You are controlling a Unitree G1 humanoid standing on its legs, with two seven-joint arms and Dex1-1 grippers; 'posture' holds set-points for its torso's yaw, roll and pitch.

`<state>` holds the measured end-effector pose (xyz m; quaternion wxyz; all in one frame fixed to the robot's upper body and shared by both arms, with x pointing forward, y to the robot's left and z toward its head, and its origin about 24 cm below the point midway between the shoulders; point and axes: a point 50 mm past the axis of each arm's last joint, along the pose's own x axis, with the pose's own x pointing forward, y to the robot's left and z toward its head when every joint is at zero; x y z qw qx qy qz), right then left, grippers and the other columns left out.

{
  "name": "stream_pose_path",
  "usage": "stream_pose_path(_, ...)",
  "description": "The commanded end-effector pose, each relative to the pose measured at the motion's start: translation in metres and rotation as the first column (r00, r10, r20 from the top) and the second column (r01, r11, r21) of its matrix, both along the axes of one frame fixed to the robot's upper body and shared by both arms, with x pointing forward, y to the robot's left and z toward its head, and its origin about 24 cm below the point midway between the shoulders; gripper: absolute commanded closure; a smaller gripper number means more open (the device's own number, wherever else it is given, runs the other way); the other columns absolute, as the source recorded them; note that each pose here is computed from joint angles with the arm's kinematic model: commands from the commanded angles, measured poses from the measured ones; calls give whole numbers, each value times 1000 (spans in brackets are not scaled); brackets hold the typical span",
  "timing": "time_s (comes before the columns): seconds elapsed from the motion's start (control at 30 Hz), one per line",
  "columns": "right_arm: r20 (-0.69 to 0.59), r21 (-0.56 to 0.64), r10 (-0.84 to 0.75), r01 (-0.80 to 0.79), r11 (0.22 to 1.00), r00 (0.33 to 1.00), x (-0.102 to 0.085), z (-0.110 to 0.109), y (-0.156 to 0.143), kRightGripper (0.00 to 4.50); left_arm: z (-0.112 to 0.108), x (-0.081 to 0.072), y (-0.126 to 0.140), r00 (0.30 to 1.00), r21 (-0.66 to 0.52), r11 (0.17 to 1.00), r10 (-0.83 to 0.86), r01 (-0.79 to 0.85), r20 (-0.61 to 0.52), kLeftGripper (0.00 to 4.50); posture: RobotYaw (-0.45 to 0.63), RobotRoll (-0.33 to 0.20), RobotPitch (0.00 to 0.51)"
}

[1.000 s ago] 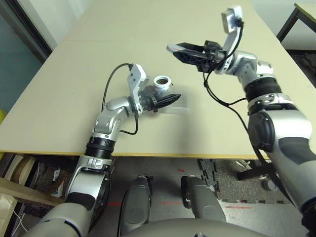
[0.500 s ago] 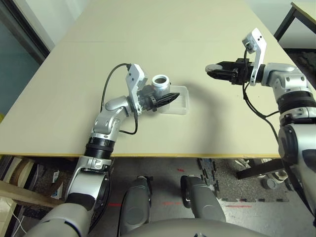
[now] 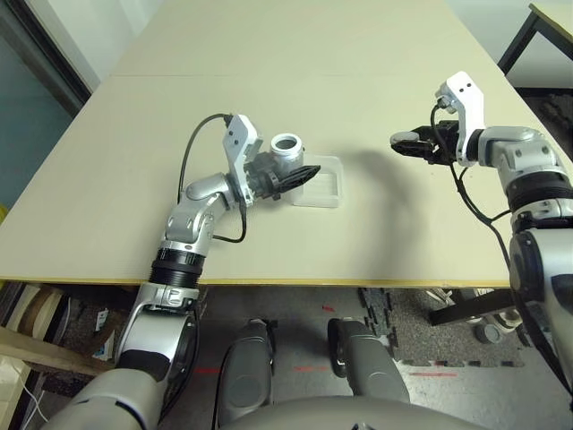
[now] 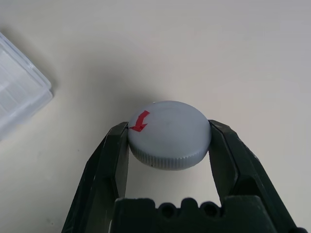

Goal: Pour the medicine from the bottle into the box.

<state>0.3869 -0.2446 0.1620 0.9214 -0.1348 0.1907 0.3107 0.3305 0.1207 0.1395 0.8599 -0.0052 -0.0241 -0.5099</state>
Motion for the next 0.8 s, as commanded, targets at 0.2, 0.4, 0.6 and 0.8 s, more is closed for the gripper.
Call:
stream_pose_path(0.2, 23, -25, -12, 13, 1000, 1000, -2, -2, -6, 0, -3, 1, 5, 1000, 21, 1000, 23, -23, -8, 1822, -40, 0, 139)
stream_pose_path(0.4, 46, -6, 110, -110, 994, 993, -4, 6, 0, 0, -1, 8, 12, 997, 74, 994, 76, -76, 6, 1822, -44, 0, 139)
stream_pose_path(0.6, 30, -41, 292, -291, 956, 956, -14, 2, 5, 0, 0, 27, 30, 976, 149, 965, 219, -214, -11, 1822, -43, 0, 139)
stream_pose_path(0.8, 16, -28, 394, -394, 919, 919, -24, -4, 6, 0, 8, 35, 43, 959, 154, 946, 283, -284, 28, 1822, -45, 0, 137)
